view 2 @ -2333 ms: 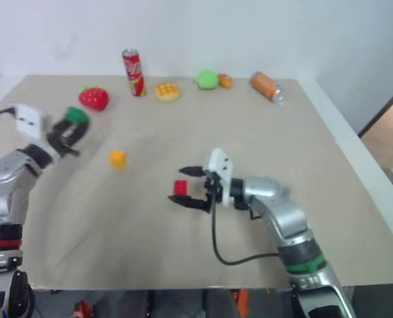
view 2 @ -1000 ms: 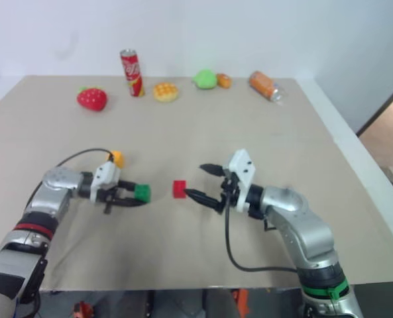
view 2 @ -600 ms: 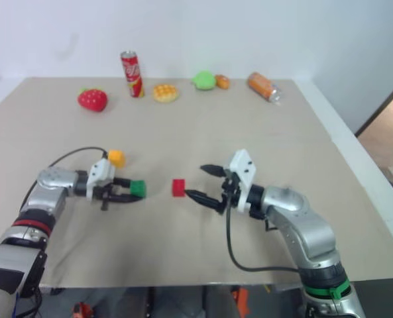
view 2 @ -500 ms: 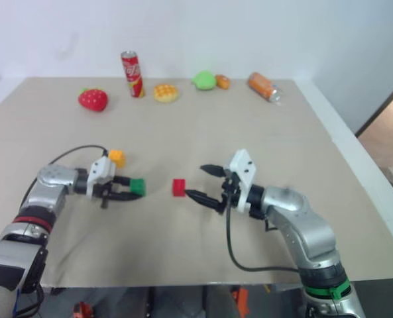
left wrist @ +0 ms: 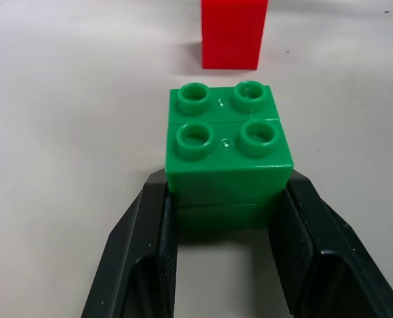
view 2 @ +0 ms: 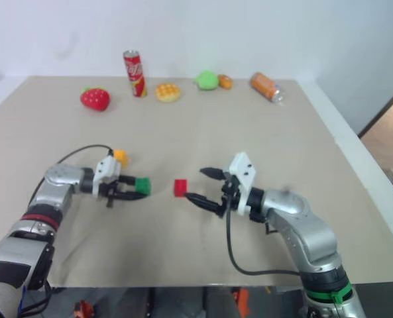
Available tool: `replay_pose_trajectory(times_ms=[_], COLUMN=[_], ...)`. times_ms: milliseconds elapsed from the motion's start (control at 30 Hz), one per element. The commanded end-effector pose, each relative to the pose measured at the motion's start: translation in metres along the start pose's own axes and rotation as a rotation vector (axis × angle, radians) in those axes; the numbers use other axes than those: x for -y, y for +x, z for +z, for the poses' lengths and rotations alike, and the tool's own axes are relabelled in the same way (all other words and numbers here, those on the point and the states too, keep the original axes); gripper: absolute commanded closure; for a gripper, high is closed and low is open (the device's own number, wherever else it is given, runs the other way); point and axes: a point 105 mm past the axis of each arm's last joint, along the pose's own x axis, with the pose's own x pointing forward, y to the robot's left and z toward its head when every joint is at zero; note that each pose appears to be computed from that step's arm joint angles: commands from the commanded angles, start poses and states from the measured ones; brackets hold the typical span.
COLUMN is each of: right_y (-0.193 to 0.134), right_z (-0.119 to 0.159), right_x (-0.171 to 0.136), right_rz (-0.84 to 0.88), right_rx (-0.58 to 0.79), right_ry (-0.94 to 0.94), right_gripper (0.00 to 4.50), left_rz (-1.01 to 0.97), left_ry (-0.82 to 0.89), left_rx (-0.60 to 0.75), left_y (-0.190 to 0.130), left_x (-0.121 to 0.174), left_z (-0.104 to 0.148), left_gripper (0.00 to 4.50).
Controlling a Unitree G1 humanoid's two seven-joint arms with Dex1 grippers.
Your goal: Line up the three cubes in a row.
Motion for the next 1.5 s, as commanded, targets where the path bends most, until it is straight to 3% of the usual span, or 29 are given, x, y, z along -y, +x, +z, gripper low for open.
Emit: replay_pose_trajectory(times_ms=[33,333,367,567,700,1067,1300,1500], right_y=[-0.001,-0.002,-0.002,-0.002,-0.001,0.005,0.015,0.019], right_z=[0.012,0.012,0.012,0.014,0.015,0.022,0.021,0.023], right_x=[-0.001,-0.002,-0.002,-0.001,-0.001,0.007,0.003,0.003], right_rz=[0.01,0.006,0.005,0.001,0.004,0.041,0.086,0.108], right_rx=[0.027,0.026,0.027,0.032,0.036,0.053,0.07,0.077], right_ry=[-0.042,-0.043,-0.044,-0.047,-0.049,-0.072,-0.069,-0.072], right_gripper=[0.36,0.36,0.36,0.36,0.36,0.36,0.36,0.36], left_rz=[-0.027,-0.014,-0.011,0.09,0.111,0.119,0.462,0.462], left_ry=[0.028,0.031,0.035,0.034,0.037,-0.025,-0.046,-0.01], left_rx=[0.003,-0.027,-0.035,0.014,0.066,0.109,0.141,0.113], left_y=[0.002,0.0,0.0,0.0,-0.007,-0.039,-0.069,-0.065], left_x=[0.004,-0.001,-0.002,-0.017,-0.015,0.052,0.043,0.052], left_z=[0.001,0.0,-0.001,0.009,0.016,0.028,0.03,0.027], left_gripper=[3.18,3.18,2.13,0.21,0.21,0.21,0.21,0.21])
